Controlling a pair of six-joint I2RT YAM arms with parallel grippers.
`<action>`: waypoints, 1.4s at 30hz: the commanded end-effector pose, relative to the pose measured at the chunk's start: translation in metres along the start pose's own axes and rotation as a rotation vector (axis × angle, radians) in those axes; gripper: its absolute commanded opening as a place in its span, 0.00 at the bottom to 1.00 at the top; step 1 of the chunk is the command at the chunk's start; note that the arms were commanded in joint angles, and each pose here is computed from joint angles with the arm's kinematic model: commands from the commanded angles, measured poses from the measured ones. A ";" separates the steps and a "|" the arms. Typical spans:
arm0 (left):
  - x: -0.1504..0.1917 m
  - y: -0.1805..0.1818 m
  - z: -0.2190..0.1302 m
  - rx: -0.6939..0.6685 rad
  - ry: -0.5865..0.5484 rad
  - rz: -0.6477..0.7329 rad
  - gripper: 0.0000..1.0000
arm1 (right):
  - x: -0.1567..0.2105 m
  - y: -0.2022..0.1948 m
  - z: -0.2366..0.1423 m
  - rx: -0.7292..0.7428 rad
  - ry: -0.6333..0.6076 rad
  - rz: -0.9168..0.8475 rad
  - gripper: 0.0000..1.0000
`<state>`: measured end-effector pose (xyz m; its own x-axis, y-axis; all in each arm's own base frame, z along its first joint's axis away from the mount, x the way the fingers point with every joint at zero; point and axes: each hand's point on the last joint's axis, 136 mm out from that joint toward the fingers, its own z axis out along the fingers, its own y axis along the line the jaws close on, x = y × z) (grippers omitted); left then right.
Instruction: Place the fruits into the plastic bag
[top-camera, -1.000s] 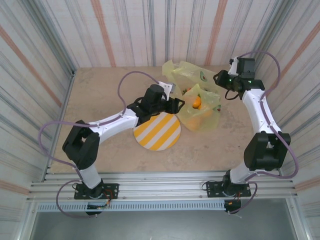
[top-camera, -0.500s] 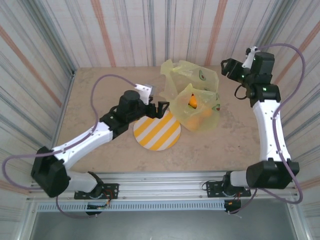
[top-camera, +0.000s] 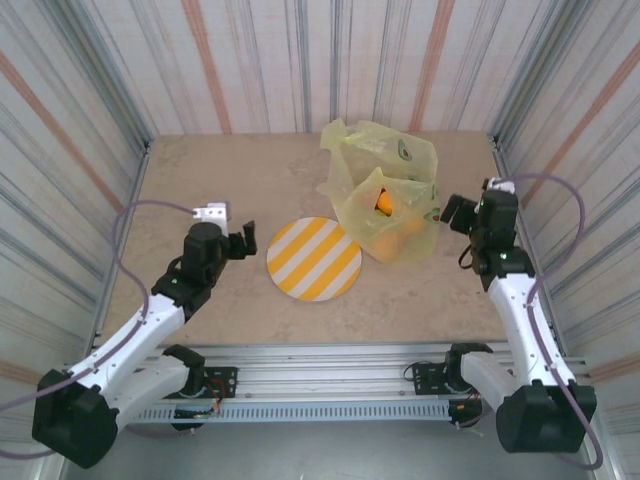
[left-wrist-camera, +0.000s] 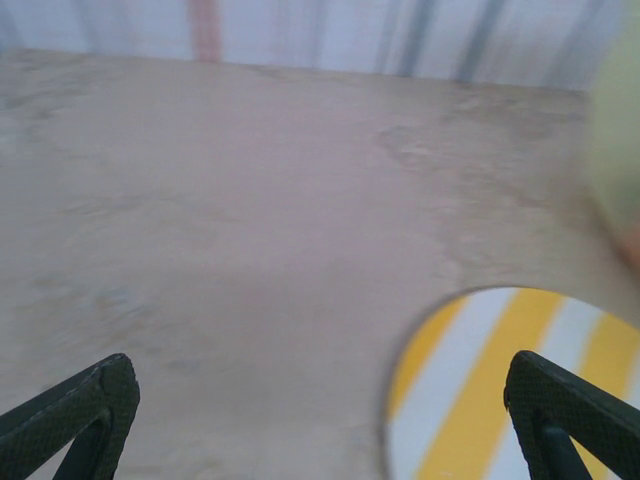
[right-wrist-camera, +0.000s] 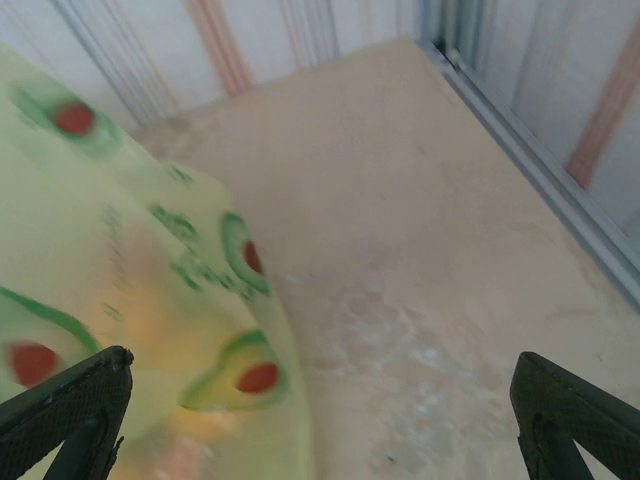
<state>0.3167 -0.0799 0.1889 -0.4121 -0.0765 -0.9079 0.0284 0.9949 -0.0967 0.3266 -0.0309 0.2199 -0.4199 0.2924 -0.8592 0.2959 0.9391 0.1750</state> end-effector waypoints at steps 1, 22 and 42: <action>0.005 0.044 0.000 -0.155 -0.036 -0.002 0.99 | -0.003 -0.013 0.003 0.065 -0.118 0.014 0.99; 0.036 0.085 0.074 -0.165 -0.034 0.129 0.99 | 0.093 -0.015 0.090 0.111 0.028 -0.149 0.99; 0.051 0.076 0.107 -0.008 -0.026 0.160 0.99 | 0.074 -0.006 0.098 -0.020 -0.100 -0.131 0.99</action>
<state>0.3896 -0.0125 0.0787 -0.4211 0.0656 -0.9046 0.0593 0.9972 0.0448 0.3777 -0.0331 0.1006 -0.4038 0.1642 -0.9000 0.2511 0.9659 0.0636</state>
